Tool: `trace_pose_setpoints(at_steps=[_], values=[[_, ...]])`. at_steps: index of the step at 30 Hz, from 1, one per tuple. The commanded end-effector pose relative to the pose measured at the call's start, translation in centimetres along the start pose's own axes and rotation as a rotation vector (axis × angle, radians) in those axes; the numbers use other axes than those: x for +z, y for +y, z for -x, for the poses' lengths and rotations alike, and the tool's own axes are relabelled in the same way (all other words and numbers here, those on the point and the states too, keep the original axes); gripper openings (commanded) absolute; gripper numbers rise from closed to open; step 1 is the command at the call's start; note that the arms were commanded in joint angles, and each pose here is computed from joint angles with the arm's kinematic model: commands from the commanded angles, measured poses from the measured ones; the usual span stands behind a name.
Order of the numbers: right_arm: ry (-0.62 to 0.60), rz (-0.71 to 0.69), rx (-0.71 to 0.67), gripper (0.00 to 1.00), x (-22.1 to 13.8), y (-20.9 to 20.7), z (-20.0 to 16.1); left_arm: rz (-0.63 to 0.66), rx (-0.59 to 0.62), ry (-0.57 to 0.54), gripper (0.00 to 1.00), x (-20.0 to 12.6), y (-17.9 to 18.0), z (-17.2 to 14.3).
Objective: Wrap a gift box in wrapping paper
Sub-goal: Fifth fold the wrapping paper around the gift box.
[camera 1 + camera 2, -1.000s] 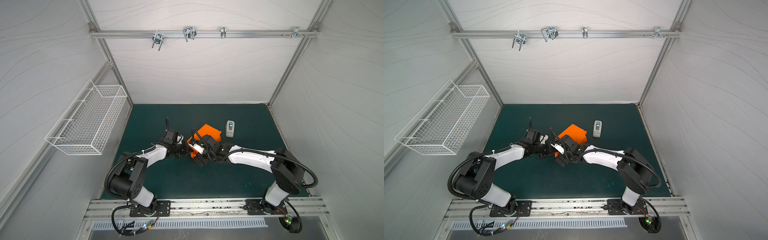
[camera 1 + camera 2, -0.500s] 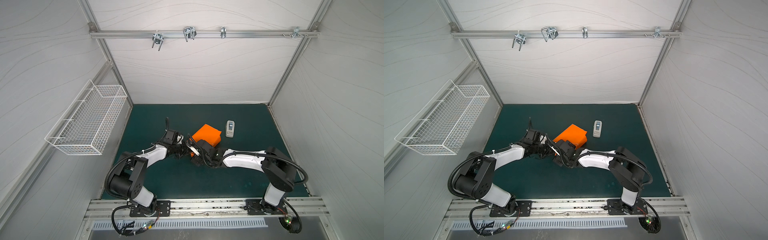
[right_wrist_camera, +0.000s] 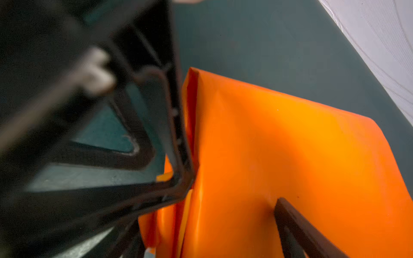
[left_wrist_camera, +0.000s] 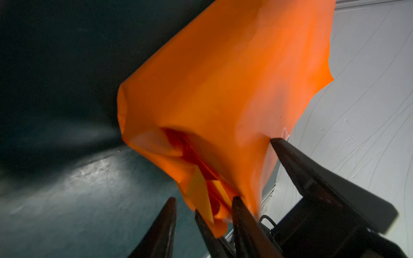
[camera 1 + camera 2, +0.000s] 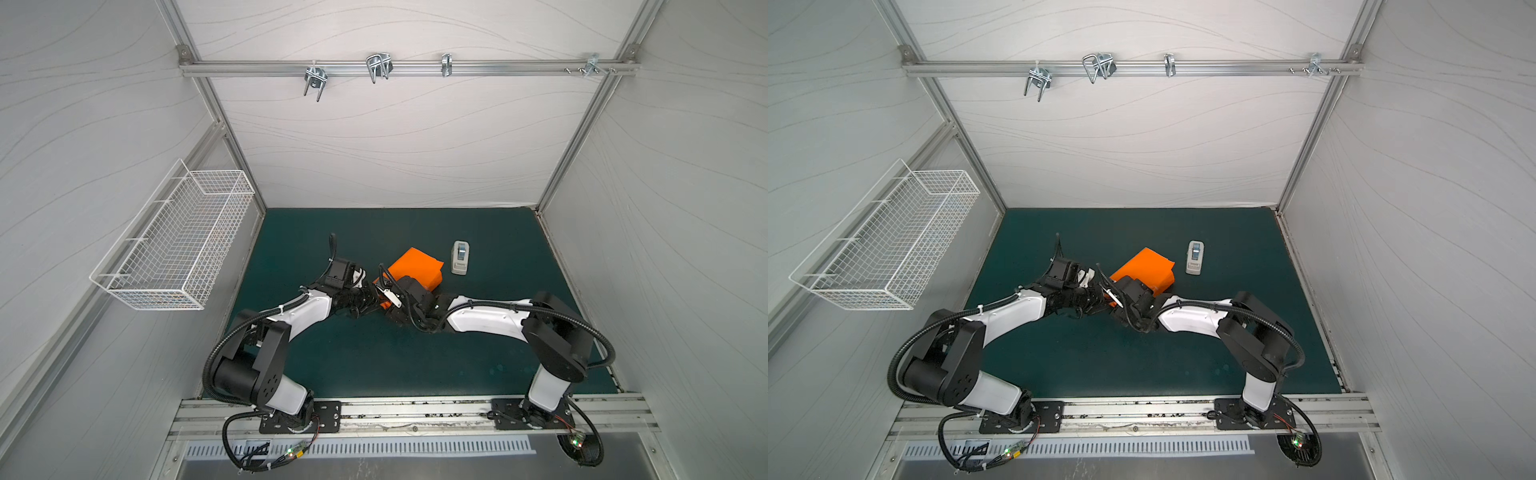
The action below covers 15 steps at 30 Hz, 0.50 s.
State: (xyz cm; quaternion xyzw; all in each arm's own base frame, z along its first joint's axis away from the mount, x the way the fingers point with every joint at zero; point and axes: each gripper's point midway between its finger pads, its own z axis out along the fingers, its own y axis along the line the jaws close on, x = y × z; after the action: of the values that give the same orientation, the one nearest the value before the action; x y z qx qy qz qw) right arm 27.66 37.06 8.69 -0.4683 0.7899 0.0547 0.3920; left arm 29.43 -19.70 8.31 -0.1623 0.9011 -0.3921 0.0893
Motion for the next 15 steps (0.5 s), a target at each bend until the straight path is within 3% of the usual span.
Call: trace_pose_setpoints(at_steps=[1, 4, 9, 15], values=[[0.050, 0.060, 0.040, 0.85, -0.2, 0.5, -2.0, 0.023, 0.068, -0.102, 0.47, -3.0, -1.4, 1.5], [0.040, 0.085, 0.053, 0.85, -0.4, 0.8, -2.0, 0.065, 0.062, -0.129, 0.51, -3.7, 0.1, 1.0], [0.041, 0.103, 0.072, 0.84, -0.4, 0.9, -2.2, 0.045, -0.001, -0.081, 0.39, -1.5, 2.6, -0.6], [0.032, 0.110, 0.073, 0.83, -0.7, 0.9, -1.9, 0.069, -0.029, -0.037, 0.32, 1.1, 4.8, -2.0]])
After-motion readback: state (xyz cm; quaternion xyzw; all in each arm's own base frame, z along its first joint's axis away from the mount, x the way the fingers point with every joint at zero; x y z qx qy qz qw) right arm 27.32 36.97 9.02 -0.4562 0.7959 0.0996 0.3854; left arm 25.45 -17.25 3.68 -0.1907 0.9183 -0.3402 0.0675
